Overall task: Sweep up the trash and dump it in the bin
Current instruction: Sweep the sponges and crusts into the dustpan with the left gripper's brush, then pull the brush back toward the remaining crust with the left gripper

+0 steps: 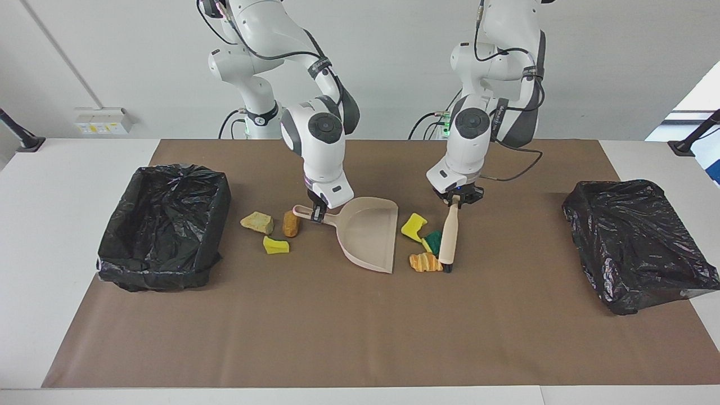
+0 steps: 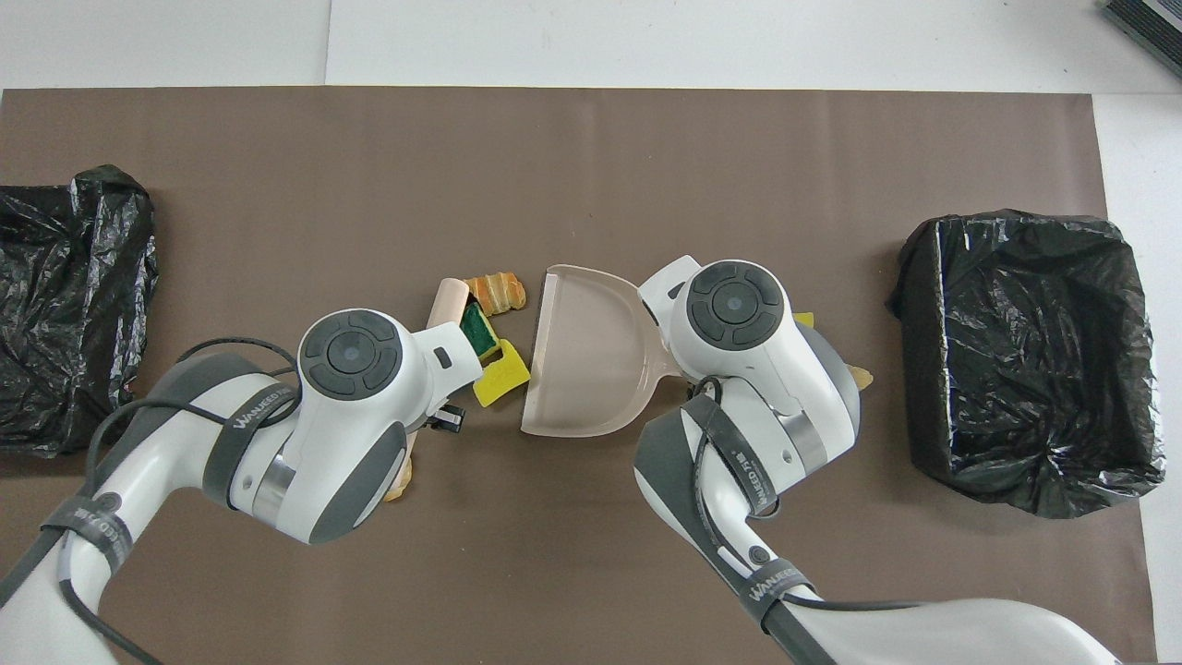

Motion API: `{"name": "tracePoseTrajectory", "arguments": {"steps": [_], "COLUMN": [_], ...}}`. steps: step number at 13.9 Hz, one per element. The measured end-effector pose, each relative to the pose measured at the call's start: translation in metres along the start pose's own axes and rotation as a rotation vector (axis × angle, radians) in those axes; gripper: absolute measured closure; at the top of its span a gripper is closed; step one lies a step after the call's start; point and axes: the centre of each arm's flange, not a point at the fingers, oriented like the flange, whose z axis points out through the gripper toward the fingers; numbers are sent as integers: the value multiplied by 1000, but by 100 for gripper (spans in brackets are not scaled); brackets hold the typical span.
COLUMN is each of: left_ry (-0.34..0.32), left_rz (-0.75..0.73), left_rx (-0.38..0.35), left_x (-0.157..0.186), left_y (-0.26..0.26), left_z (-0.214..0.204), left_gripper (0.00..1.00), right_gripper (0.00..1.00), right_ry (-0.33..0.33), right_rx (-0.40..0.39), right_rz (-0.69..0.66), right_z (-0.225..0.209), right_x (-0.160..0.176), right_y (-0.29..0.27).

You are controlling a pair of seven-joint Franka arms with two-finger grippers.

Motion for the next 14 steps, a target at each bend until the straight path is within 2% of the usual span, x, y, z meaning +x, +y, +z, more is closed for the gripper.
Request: {"name": "tracePoseTrajectory", "arguments": {"steps": [3, 6, 11, 14], "left_ry": [-30, -49, -144, -194], "left_rz": [-11, -31, -136, -206], "left_rx": [8, 16, 44, 56], "left_x": [-8, -7, -32, -66], "left_y": [16, 7, -55, -93], "left_z": [-9, -31, -57, -55], "left_gripper": [74, 74, 74, 74], "right_gripper": [68, 68, 68, 68], "right_ry": [0, 0, 0, 0], "right_rx": [0, 0, 0, 0], "right_rz": [0, 0, 0, 0], "right_z": [0, 0, 0, 0], "right_x": [0, 0, 0, 0], "right_y": [0, 0, 0, 0]}}
